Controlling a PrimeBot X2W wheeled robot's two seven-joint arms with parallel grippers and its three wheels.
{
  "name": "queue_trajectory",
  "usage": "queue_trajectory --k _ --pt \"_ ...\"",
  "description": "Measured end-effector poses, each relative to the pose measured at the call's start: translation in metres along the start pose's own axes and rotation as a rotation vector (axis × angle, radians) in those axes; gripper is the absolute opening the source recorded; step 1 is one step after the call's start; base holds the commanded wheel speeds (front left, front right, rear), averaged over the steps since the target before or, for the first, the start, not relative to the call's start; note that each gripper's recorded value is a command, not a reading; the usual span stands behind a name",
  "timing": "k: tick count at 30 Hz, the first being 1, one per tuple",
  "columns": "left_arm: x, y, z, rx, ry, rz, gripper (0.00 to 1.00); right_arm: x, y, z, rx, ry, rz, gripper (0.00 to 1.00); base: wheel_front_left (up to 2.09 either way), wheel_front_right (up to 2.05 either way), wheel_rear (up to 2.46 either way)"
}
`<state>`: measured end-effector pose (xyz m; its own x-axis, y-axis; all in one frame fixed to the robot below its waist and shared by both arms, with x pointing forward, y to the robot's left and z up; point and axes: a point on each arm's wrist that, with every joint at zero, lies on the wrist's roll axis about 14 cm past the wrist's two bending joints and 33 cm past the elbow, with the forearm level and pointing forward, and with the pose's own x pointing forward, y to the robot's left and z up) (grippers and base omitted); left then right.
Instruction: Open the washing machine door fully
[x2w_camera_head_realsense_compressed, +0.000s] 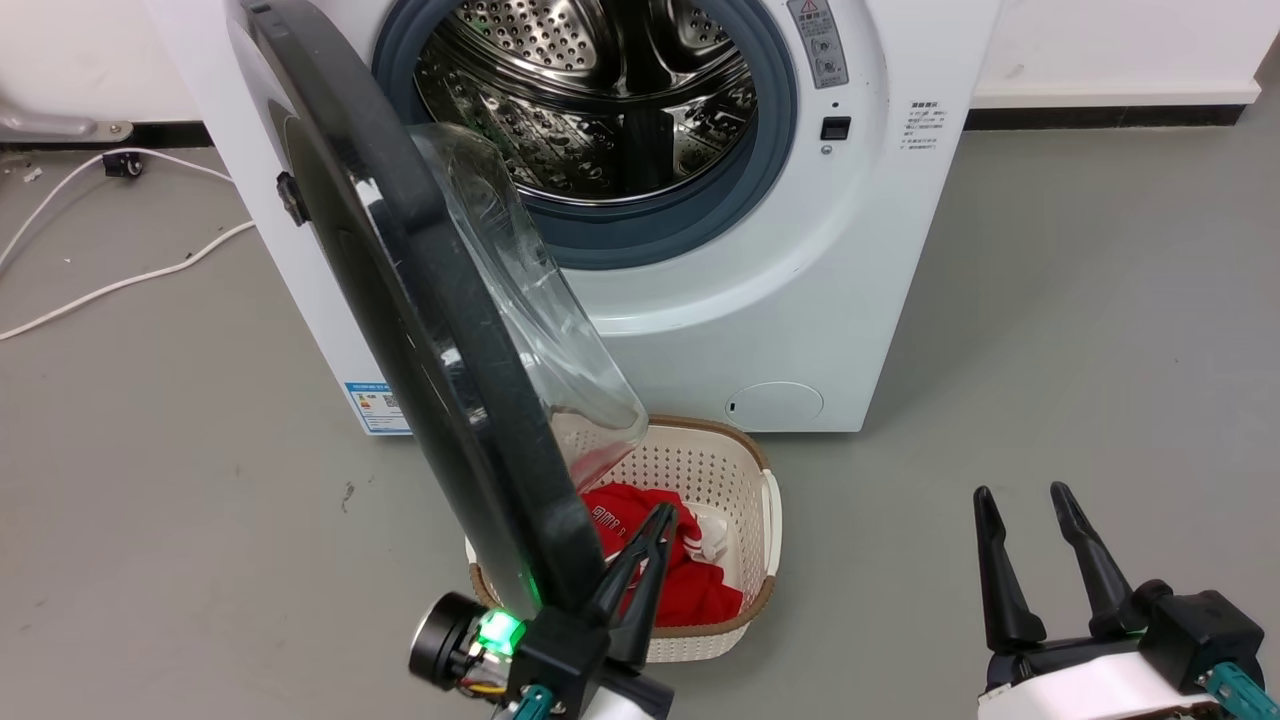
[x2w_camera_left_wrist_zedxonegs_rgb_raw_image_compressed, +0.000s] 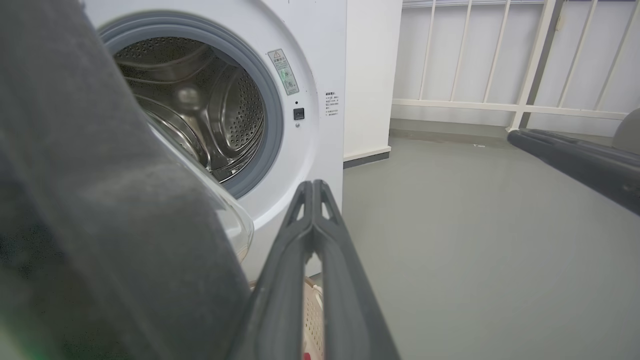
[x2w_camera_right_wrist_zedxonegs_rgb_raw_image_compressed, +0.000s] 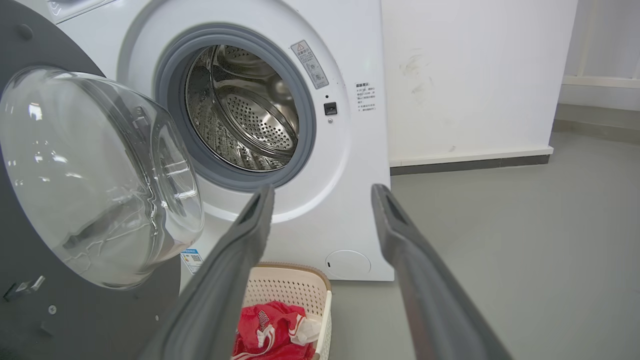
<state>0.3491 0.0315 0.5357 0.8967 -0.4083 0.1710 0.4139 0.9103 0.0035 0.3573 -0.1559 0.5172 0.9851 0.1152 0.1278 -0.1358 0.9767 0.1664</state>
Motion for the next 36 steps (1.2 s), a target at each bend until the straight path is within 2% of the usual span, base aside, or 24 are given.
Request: queue_trajectory --k 21,31,36 --pt "-0.072 0.06 0.016 0.038 -0.001 0.304 0.0 0.004 0.023 -0.018 0.017 0.053 0.073 1.0 0.0 0.0 0.0" --pt "-0.113 0.114 0.022 0.109 0.021 0.511 0.0 0.021 0.051 -0.03 0.032 0.083 0.167 1.0 0.0 0.0 0.0" --pt "-0.134 0.159 0.018 0.148 0.058 0.635 0.0 0.03 0.059 -0.035 0.033 0.096 0.193 1.0 0.0 0.0 0.0"
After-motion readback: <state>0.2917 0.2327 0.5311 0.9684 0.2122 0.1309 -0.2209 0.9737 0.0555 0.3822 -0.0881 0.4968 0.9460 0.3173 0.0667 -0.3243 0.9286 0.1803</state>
